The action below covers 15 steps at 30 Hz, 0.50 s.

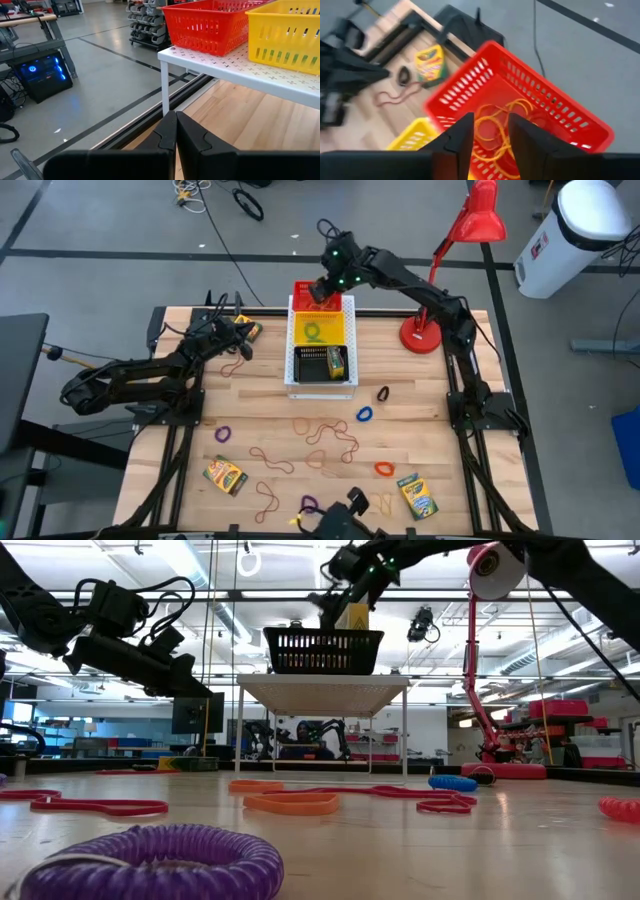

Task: Pick & Place Office Desk Supplies
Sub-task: Put the black spring keychain into the yellow bin on the shelf

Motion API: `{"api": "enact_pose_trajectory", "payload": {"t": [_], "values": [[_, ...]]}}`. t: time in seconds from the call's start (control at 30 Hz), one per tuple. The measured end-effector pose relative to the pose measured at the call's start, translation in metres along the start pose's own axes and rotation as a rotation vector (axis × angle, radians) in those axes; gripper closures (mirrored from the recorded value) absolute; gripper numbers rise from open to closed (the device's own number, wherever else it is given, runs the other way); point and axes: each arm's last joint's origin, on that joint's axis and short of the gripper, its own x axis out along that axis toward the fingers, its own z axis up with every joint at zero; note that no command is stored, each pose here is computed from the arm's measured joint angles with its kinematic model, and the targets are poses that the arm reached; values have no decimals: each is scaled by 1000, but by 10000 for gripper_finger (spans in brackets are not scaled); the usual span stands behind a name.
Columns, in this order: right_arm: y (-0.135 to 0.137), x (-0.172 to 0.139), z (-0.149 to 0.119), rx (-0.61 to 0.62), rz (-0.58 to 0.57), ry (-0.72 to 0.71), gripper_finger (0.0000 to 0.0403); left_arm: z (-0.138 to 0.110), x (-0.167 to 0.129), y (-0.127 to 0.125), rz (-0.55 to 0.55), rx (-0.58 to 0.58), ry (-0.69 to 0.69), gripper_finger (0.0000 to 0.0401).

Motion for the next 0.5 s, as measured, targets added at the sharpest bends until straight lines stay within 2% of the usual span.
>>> {"api": "enact_pose_trajectory", "payload": {"t": [0.07, 0.17, 0.37, 0.5], "values": [[0, -11, 3, -15, 34, -11, 269, 0, 0, 0, -1, 0, 0, 394], [0, -26, 5, -59, 57, -23, 292, 0, 0, 0, -1, 0, 0, 394], [-3, -46, 6, -153, 79, -28, 389, 0, 0, 0, -1, 0, 0, 394], [0, -63, 7, -249, 103, -60, 390, 0, 0, 0, -1, 0, 0, 394]]}}
